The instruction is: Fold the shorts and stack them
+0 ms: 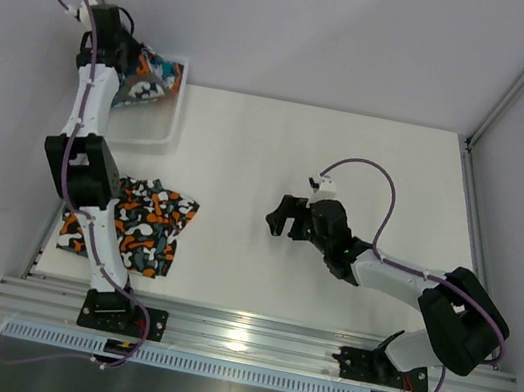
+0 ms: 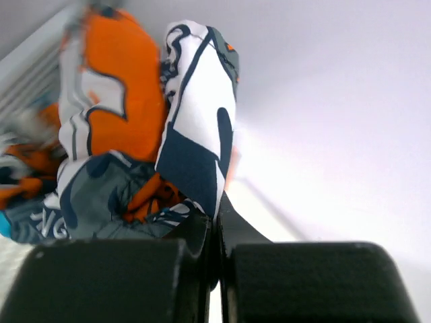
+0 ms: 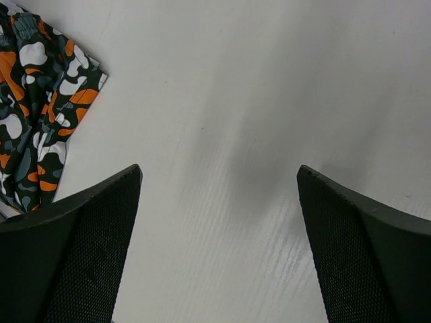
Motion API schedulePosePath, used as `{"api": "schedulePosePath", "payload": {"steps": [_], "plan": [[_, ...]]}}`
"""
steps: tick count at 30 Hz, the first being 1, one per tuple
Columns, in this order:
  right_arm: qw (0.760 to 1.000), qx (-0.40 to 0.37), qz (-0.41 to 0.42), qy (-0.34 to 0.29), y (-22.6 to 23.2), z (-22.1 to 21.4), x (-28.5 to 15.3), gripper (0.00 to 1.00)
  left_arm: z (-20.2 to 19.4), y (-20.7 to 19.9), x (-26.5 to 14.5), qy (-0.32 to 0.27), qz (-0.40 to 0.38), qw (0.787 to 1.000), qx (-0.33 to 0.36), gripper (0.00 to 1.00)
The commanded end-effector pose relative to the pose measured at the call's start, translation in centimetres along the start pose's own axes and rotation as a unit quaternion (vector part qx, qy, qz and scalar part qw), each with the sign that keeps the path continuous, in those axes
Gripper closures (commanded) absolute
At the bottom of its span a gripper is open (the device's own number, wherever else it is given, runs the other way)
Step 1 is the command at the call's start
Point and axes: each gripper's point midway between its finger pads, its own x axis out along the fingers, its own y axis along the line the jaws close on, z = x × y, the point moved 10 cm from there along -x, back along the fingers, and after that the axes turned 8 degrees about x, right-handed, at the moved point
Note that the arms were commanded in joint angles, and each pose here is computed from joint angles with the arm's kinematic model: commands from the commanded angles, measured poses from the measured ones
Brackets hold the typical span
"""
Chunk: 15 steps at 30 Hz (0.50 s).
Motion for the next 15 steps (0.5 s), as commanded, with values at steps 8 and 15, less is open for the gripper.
{"api": "schedulePosePath", "payload": {"steps": [8,15], "plan": [[0.999,0.005,0.007,-0.041,0.4,1.8,0.2,0.04,12.2,-15.9,-33.8,-0.277,-0.418,0.864,-0.034,1.0],[0.993,0.041,-0.062,-0.091,-1.6,2.7,-1.1,0.04,10.2,-16.9,-49.2,-0.331,-0.56,0.757,-0.062,1.0]]}}
